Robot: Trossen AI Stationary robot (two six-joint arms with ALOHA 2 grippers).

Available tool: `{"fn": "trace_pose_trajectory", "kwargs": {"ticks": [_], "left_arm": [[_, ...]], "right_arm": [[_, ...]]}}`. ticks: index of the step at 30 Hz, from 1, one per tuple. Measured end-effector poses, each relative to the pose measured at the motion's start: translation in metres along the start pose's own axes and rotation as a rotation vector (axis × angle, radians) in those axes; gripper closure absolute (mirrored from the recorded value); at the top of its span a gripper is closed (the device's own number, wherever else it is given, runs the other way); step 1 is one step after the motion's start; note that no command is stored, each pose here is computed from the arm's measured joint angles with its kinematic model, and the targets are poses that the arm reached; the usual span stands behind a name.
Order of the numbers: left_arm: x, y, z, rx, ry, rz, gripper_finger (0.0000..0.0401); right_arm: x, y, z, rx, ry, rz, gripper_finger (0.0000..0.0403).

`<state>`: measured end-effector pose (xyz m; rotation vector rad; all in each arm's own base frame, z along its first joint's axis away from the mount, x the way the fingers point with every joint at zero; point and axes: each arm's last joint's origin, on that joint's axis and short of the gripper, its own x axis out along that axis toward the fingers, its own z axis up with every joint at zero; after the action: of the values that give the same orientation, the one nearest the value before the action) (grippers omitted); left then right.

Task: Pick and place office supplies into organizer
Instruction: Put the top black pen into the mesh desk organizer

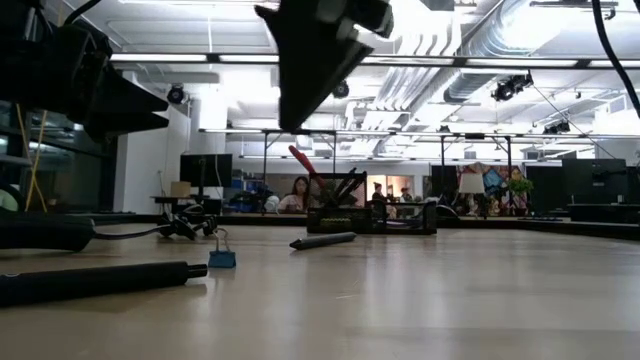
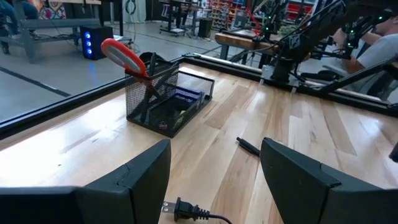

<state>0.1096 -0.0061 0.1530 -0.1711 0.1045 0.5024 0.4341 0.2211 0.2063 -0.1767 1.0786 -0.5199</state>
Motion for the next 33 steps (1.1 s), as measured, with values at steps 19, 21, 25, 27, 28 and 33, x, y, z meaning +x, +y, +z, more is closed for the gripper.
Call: {"fn": "trace_pose_trajectory", "kwargs": {"ticks": [19,21,25,27,28,33], "left_arm": [[0.0,0.0,0.0,0.0,0.0,0.0,0.0169],[0.0,0.0,0.0,0.0,0.0,0.0,0.0169],[0.0,0.0,0.0,0.0,0.0,0.0,0.0169],[0.0,0.0,0.0,0.0,0.0,0.0,0.0169],[0.0,0.0,0.0,0.0,0.0,0.0,0.0169],[0.0,0.0,0.0,0.0,0.0,0.0,0.0169]], "right_arm": [[-0.011,0.011,-0.015,0.035,-0.176,0.236,0.0403],[-0.007,0.0,-0.022,0.094,-0.232,0.275,0.0403],[0.015,-0.025,-0.053,0.117,-0.299,0.291,0.0403],[0.012,-0.041,-0.064,0.169,-0.348,0.352,0.0403],[0.013,-0.048,-0.072,0.186,-0.353,0.395,0.0403],[0.022,-0.091,-0.11,0.155,-0.362,0.493,0.0403]]}}
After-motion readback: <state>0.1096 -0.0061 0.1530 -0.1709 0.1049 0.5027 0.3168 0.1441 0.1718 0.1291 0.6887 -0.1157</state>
